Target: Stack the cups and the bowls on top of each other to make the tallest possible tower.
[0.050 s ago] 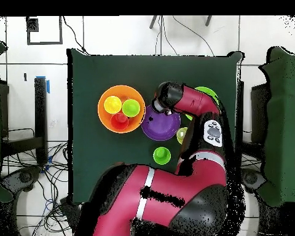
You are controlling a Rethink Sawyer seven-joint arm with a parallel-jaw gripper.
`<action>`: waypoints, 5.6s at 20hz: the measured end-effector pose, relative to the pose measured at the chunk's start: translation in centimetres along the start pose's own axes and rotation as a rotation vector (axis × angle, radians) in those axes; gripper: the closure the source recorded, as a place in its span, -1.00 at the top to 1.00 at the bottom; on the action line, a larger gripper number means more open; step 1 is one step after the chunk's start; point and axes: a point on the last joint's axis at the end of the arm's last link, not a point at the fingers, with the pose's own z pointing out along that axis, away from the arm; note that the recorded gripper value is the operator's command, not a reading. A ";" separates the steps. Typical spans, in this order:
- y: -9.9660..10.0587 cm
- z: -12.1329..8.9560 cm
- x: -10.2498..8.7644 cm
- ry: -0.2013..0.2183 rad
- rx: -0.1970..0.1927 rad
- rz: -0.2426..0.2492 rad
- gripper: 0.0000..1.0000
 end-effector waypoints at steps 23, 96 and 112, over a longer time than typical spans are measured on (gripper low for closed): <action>0.3 -2.1 -0.4 -0.003 -0.009 0.003 -1.00; 2.0 -14.1 4.8 0.082 0.060 -0.070 -1.00; 3.4 -17.7 4.9 0.124 0.090 -0.086 -1.00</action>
